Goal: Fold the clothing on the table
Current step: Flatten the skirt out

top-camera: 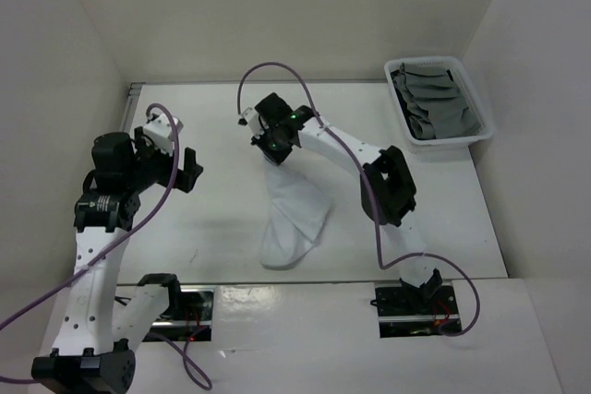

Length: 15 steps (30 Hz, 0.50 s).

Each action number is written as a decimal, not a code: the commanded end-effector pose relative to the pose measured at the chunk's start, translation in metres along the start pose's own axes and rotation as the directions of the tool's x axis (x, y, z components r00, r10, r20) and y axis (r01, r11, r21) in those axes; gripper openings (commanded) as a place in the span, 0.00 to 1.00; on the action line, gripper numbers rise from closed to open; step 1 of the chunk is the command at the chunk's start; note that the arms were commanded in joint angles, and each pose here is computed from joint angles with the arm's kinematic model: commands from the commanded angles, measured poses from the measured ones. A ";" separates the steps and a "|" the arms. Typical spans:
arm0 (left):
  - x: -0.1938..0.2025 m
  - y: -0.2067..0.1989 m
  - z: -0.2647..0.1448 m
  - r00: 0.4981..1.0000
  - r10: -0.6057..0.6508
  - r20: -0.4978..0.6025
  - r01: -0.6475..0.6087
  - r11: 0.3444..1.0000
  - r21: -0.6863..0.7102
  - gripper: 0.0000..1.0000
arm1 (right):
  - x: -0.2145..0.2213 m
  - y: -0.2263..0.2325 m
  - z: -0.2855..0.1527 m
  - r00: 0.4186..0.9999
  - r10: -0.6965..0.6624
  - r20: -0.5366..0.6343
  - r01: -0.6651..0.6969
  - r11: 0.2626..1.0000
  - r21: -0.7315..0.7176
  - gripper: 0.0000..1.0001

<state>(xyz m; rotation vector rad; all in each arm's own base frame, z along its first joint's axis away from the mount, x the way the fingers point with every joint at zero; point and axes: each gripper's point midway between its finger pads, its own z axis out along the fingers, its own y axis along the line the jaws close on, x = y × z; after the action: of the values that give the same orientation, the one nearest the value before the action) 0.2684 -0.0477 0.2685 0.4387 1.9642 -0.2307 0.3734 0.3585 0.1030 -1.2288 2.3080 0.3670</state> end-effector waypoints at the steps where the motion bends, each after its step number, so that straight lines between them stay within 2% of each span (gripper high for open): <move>1: 0.003 -0.008 0.005 0.999 0.050 -0.002 -0.050 0.997 0.063 1.00 | -0.062 -0.065 -0.037 0.976 0.112 0.189 -0.158 0.954 0.255 0.00; 2: 0.004 -0.010 0.007 0.998 0.059 -0.004 -0.058 0.995 0.081 1.00 | -0.056 -0.076 -0.023 0.976 0.135 0.171 -0.179 0.944 0.276 0.00; 6: 0.023 -0.025 0.018 0.995 0.084 -0.057 -0.072 0.979 0.191 1.00 | -0.038 -0.126 -0.020 0.959 0.231 0.167 -0.277 0.889 0.363 0.00; 10: 0.044 -0.043 0.033 0.983 0.088 -0.163 -0.039 0.958 0.283 1.00 | 0.001 -0.187 -0.031 0.922 0.350 0.167 -0.387 0.813 0.436 0.00; 13: 0.046 -0.051 0.047 0.974 0.114 -0.195 -0.048 0.947 0.317 1.00 | 0.032 -0.213 -0.029 0.906 0.402 0.134 -0.415 0.775 0.476 0.00; 15: 0.051 -0.059 0.061 0.968 0.120 -0.221 -0.041 0.941 0.335 1.00 | 0.052 -0.214 -0.022 0.900 0.427 0.092 -0.415 0.771 0.483 0.00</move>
<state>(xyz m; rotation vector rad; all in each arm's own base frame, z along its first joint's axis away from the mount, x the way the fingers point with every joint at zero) 0.2687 -0.0970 0.1946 0.7198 2.1694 -0.4519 0.5225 0.2053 0.1091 -0.4994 2.4343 -0.0455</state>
